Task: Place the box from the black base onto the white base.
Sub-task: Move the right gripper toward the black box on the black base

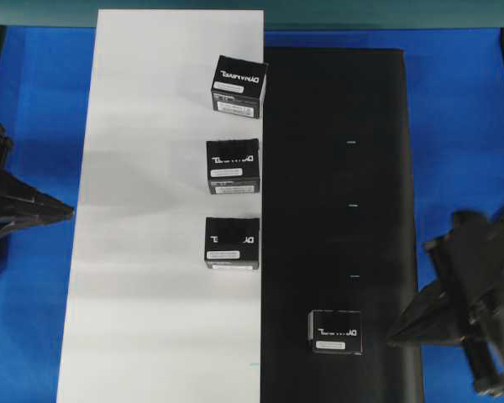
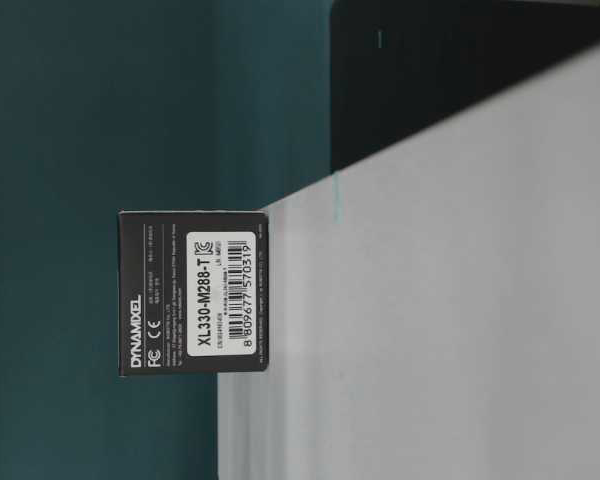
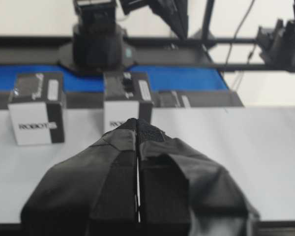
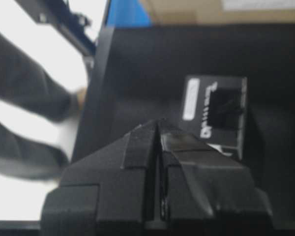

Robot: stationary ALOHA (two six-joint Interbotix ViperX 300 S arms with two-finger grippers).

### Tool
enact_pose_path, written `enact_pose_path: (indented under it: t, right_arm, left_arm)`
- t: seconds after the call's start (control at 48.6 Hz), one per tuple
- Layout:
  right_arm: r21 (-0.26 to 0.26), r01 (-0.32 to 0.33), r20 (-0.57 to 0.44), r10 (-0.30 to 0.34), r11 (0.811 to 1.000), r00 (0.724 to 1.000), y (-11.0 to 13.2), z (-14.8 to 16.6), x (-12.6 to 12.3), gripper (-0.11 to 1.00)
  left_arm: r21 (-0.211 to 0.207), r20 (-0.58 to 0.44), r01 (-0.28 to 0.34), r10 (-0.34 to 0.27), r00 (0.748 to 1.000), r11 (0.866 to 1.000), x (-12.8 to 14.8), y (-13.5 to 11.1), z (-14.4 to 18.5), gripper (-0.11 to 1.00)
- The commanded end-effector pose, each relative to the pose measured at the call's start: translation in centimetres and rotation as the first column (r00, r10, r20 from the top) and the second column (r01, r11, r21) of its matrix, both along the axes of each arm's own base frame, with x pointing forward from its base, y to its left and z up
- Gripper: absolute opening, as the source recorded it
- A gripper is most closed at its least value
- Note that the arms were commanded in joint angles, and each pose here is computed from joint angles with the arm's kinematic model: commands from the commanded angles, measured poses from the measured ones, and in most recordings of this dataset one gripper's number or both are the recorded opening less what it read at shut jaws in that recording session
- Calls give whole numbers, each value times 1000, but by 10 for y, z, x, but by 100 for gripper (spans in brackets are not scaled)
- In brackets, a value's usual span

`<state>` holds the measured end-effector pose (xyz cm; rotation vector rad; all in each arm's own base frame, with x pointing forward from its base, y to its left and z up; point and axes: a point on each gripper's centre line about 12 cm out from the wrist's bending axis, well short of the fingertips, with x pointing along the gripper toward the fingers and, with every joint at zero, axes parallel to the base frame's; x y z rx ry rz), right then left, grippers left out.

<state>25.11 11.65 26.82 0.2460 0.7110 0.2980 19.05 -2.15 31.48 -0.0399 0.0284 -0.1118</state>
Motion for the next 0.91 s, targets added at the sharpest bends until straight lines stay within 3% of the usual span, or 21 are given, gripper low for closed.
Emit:
enact_pose_path:
  t: [0.0,0.226,0.35,0.535,0.885]
  right_arm:
    - [-27,-10,-50,9,1000,999,7,0,11,-1]
    - [-162,-37,-212,2,986,977,17,-10,33,-1]
    - [-210,8,-257,-63,978,964,17,-13,35,-1]
    - [-222,85,-256,-142,971,956,17,-13,31,-1]
    - [-253,68,-290,-143,965,946,21,-22,27,6]
  left_arm:
    - [-11,-1,5,-5,1000,1000,0,-1,10,-5]
    - [-78,-44,10,-13,999,997,-5,-2,10,-5]
    - [-79,-48,17,-21,999,997,-6,-4,9,-5]
    - [-74,-52,19,-22,998,997,-6,-4,9,-5]
    - [-75,-73,16,-22,997,997,-6,-4,6,-5]
